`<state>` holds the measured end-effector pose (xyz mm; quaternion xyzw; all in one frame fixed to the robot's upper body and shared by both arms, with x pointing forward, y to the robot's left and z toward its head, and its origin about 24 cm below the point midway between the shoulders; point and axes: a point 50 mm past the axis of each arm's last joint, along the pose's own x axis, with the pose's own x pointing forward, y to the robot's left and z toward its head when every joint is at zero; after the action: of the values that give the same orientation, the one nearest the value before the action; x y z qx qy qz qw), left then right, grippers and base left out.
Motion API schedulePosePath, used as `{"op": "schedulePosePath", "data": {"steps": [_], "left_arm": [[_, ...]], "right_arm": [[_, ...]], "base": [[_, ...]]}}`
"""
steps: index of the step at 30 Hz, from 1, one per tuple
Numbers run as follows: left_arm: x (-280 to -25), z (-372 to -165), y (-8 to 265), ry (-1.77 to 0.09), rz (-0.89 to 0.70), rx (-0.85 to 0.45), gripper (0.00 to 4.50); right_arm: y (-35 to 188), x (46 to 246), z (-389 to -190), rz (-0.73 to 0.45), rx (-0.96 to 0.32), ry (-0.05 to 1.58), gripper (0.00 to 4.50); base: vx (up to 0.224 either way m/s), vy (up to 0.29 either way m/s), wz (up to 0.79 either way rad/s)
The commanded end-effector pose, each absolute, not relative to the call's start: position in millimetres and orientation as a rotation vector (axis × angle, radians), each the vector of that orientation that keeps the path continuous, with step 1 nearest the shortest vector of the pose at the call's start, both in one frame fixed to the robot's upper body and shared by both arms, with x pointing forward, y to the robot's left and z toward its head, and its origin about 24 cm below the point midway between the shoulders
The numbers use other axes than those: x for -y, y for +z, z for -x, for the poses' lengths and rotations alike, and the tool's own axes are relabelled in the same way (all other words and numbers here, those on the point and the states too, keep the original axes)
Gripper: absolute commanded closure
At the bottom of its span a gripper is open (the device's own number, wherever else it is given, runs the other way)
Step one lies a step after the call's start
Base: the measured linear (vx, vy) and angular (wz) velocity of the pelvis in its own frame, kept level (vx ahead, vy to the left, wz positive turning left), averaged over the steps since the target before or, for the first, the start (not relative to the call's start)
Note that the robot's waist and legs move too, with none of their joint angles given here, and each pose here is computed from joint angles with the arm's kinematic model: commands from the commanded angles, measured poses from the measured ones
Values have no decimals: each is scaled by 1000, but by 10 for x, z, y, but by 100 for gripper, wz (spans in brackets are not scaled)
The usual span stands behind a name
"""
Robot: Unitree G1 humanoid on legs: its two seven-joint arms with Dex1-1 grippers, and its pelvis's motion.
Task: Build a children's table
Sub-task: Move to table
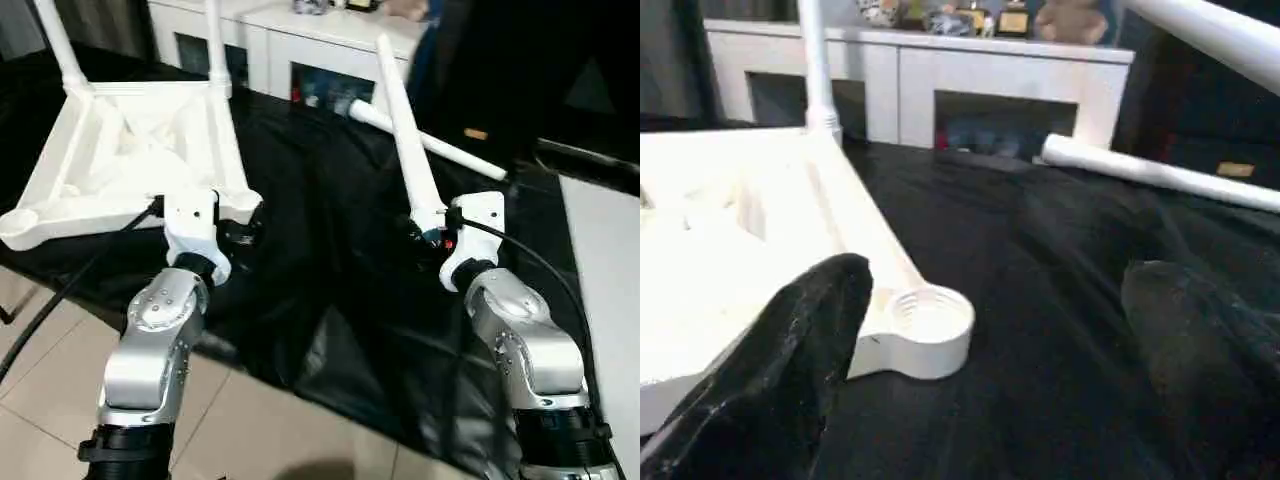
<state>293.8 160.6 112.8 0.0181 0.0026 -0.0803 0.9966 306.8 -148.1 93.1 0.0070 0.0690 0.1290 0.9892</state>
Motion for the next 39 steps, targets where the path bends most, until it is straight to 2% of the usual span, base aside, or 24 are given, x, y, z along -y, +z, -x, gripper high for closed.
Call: {"op": "schedulePosePath", "data": {"steps": [1,25,39], "left_arm": [[-1553,-2943,1180,-188,-34,11,0],[-1563,-2953,1191,-198,-45,13,0],[-1563,-2941,1185,-210,-35,9,0]], "right_arm": [[994,1525,-3095,-8,-124,245,163],[935,1618,-3090,-52,-159,191,163],[975,1703,-3125,-17,-149,171,163]], "base": [[110,42,-1],[60,-9,-3],[36,0,-8]]}}
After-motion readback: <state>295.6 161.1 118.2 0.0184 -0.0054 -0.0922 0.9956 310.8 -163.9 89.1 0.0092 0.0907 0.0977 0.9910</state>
